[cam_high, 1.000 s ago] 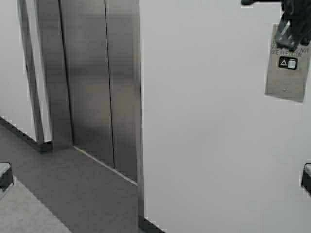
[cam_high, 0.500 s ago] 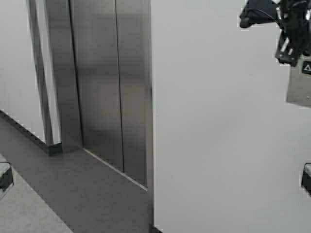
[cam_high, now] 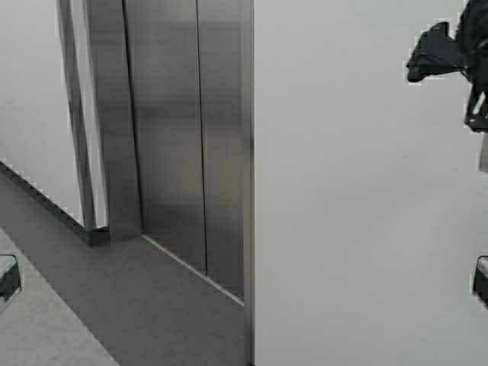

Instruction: Navigate to elevator, push the call button, then enter the elevator

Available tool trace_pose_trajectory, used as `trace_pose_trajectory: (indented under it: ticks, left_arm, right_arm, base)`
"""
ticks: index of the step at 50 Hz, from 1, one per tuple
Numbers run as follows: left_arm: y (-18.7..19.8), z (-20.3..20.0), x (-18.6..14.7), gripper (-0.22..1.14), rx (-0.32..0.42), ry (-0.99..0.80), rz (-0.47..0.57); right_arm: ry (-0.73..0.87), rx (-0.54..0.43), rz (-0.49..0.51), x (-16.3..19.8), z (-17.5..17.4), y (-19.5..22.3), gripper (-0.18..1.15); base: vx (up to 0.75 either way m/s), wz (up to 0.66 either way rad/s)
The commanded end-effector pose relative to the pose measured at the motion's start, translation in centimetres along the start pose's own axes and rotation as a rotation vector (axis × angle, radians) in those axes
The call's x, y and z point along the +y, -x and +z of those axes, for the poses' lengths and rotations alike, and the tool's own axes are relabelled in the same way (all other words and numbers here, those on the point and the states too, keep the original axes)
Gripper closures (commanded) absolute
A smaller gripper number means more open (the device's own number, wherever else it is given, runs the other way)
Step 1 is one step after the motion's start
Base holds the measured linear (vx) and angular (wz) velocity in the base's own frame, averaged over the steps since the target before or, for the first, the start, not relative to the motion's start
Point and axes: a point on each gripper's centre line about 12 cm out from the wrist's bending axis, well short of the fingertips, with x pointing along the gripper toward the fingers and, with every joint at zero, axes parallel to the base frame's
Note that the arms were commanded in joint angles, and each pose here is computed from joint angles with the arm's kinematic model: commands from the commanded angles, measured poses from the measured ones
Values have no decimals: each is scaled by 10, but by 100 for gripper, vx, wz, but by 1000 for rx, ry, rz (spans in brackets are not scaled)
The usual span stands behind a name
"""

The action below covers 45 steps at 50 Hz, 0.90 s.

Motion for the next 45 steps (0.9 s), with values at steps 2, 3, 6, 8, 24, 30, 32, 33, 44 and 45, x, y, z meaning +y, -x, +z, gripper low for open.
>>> trace_pose_trajectory:
  ticks: [2,3,6,8,24,30,32,33,44,45]
  left_arm:
    - [-1,2,-1,89,-3,-3,-2]
    - [-1,2,-1,89,-3,-1,-2]
    - [-1,2,-1,89,-3,-3,-2]
    - [-1,1,0,89,0,-4,-1]
    - [-1,-2,0,89,9,-14,2]
    - [-2,-3,1,89,14,-24,3]
    - [-2,-3,1,89,15,-26,3]
    - [-2,-3,1,89,12,-26,2]
    - [-2,-4,1,89,17,-29,3]
    - [-2,-4,1,89,17,-29,3]
  right_arm:
    - [-18,-20,-45,-13,5,-3,91]
    - [-17,-17,-45,-13,4,-5,91]
    - [-11,-6,-44,-13,3,-11,91]
    - [-10,2,-43,-12,1,-15,91]
    - [40,4,-72,-16,8,-44,91]
    - [35,5,-92,-24,12,-53,91]
    - [33,6,-99,-27,12,-56,91]
    - [32,6,-103,-29,13,-57,91]
    - [29,21,-104,-34,7,-66,91]
    - [28,23,-103,-34,6,-68,91]
  base:
    - [5,3]
    - [4,3]
    - [4,3]
    - [3,2]
    - [2,0]
    - [1,0]
    - [0,0]
    - [0,0]
    - [0,0]
    - [0,0]
